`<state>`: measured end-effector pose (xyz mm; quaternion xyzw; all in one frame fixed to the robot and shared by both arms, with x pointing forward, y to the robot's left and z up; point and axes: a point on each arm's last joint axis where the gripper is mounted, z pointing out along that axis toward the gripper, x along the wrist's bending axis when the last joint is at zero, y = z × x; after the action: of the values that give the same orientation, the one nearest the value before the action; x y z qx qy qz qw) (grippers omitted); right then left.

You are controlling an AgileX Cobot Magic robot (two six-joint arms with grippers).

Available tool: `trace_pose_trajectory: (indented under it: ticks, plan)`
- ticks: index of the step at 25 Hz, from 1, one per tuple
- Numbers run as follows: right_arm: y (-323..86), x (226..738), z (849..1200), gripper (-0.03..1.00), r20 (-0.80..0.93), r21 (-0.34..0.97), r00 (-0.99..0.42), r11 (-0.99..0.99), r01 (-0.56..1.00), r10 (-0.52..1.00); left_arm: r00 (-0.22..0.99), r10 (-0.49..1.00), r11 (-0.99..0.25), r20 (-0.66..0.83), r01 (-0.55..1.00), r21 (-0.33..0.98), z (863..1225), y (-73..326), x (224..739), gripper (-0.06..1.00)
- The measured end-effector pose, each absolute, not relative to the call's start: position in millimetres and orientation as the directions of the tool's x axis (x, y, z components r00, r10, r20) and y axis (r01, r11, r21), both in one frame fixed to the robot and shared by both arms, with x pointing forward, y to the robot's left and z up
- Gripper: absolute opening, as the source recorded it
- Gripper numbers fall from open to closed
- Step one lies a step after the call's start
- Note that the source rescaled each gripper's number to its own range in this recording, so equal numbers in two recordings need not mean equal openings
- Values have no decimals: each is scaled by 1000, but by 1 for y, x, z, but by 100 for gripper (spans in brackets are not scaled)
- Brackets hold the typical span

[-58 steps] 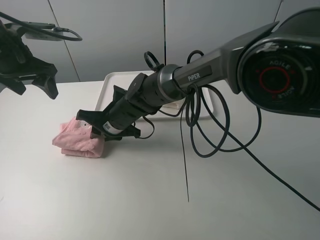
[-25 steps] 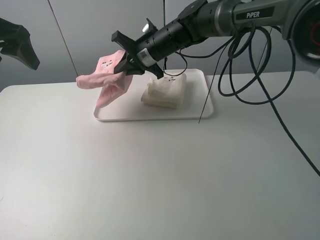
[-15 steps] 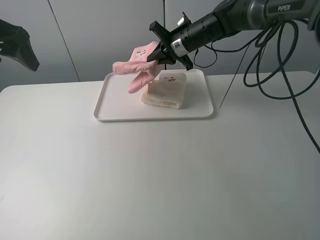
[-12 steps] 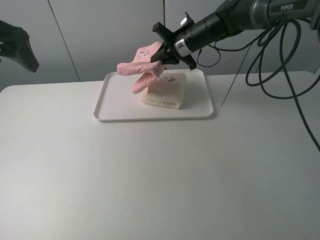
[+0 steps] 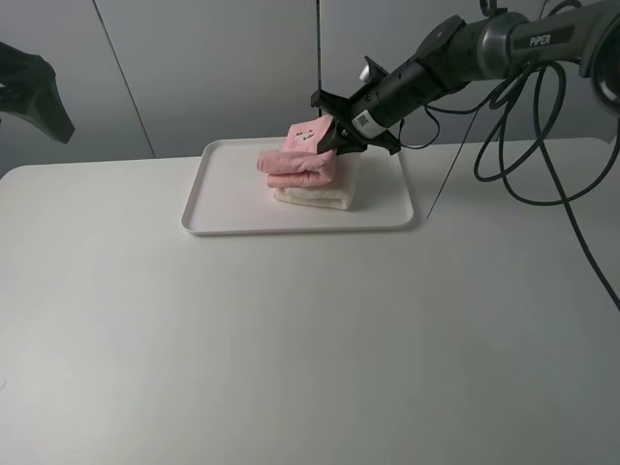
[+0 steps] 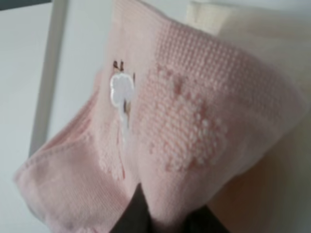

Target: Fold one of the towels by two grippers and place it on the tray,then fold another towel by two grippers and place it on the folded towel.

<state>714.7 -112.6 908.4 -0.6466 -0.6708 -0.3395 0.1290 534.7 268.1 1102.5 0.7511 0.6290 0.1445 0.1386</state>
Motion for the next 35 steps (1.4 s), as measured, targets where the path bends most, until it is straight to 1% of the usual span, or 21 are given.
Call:
trace_pose_trajectory:
  ticks: [2,3,4,6,7,8,9,12,14,17,19,22,25,27,31,35]
  plan:
    - [-116,715,905,8,578,290,-125,-60,955,807,167,985,-170,43,907,386,1102,268,534,99]
    - [-117,715,904,11,559,297,-131,-50,954,819,167,985,-170,43,907,386,1102,268,534,99]
    - [-118,715,903,21,546,301,-137,-42,953,827,167,985,-170,43,907,386,1102,268,534,99]
    - [-119,716,902,54,526,316,-154,-24,949,837,167,985,-170,42,907,384,1102,268,534,99]
    - [-120,716,902,76,519,319,-160,-17,948,839,167,985,-170,42,908,382,1102,268,534,99]
    - [-120,716,902,90,517,321,-163,-13,947,840,167,985,-170,42,908,382,1102,268,534,99]
    - [-120,715,902,96,517,319,-166,-9,948,840,167,985,-170,42,909,381,1102,268,534,99]
    - [-121,713,905,99,500,316,-192,29,948,845,167,985,-171,42,910,379,1102,268,534,99]
    - [-123,710,918,100,468,337,-231,69,939,853,167,985,-170,40,912,372,1102,268,533,99]
    - [-128,706,961,100,404,427,-301,113,897,864,167,985,-170,40,914,368,1102,268,532,99]
    - [-134,700,1002,100,339,506,-346,140,851,875,167,985,-170,40,915,367,1102,268,532,99]
    - [-149,684,1060,100,202,603,-378,189,775,904,167,985,-170,40,912,375,1104,268,530,99]
    - [-167,658,1099,100,63,650,-376,248,718,924,170,985,-173,42,906,385,1105,269,523,99]
    - [-180,634,1115,100,7,658,-348,258,707,937,172,984,-176,46,896,407,1105,271,514,99]
    - [-202,578,1115,100,-42,650,-306,259,715,951,172,984,-176,50,880,442,1097,274,482,99]
    - [-222,508,1121,100,-31,672,-289,234,703,957,166,986,-151,12,867,475,1089,276,443,99]
